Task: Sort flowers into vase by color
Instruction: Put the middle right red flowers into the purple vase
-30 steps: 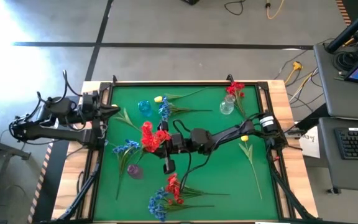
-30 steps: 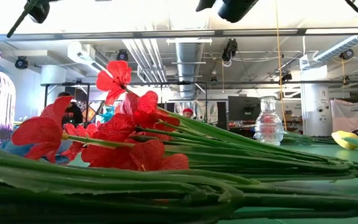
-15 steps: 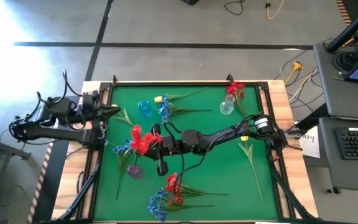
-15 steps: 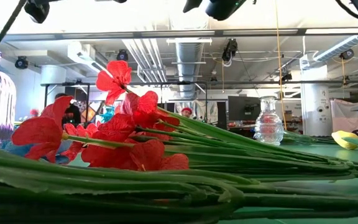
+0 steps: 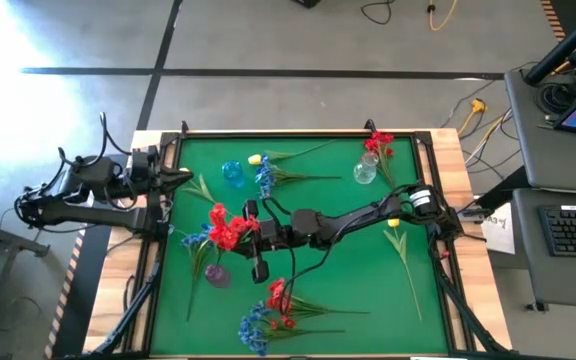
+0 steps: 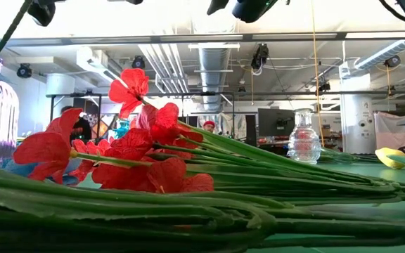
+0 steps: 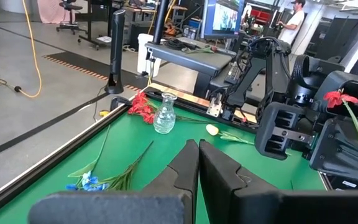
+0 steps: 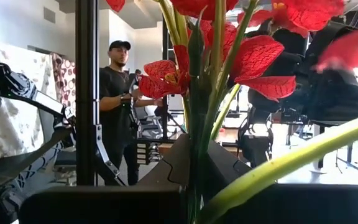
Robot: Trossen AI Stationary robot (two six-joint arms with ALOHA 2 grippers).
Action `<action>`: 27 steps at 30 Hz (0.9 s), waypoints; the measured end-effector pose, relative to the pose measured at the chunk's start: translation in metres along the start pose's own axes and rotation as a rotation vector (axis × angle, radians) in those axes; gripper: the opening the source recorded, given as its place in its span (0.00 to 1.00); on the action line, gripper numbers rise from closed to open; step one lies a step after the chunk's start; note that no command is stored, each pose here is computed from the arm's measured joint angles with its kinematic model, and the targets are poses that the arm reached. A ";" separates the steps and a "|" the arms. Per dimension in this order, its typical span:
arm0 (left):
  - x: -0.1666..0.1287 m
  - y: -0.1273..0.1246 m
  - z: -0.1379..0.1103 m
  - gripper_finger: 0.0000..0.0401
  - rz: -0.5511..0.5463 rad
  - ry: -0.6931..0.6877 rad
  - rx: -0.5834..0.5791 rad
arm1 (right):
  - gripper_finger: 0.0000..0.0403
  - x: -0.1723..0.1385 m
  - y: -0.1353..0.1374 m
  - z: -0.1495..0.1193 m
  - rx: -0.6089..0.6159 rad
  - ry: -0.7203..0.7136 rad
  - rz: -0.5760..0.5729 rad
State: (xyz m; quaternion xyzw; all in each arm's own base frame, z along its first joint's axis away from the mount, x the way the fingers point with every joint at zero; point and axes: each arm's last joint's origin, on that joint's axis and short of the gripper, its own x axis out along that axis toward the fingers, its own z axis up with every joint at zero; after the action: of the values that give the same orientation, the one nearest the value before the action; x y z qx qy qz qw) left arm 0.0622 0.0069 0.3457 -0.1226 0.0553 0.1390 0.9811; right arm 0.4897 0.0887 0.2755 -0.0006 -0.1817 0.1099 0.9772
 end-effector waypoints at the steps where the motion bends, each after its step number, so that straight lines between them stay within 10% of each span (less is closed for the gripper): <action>1: 0.000 0.000 0.000 0.00 0.000 0.000 0.000 | 0.03 0.000 0.000 0.000 0.000 0.001 0.000; 16: 0.000 0.000 0.000 0.00 0.000 0.001 0.000 | 0.04 0.000 0.000 -0.002 -0.013 0.016 0.000; 27: 0.000 0.000 0.000 0.00 0.000 0.001 0.000 | 0.24 0.000 0.000 -0.006 0.028 0.056 0.000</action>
State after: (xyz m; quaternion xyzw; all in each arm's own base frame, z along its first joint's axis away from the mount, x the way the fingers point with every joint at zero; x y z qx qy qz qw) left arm 0.0623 0.0069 0.3457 -0.1224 0.0557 0.1390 0.9811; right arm 0.4917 0.0891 0.2697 0.0100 -0.1525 0.1123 0.9818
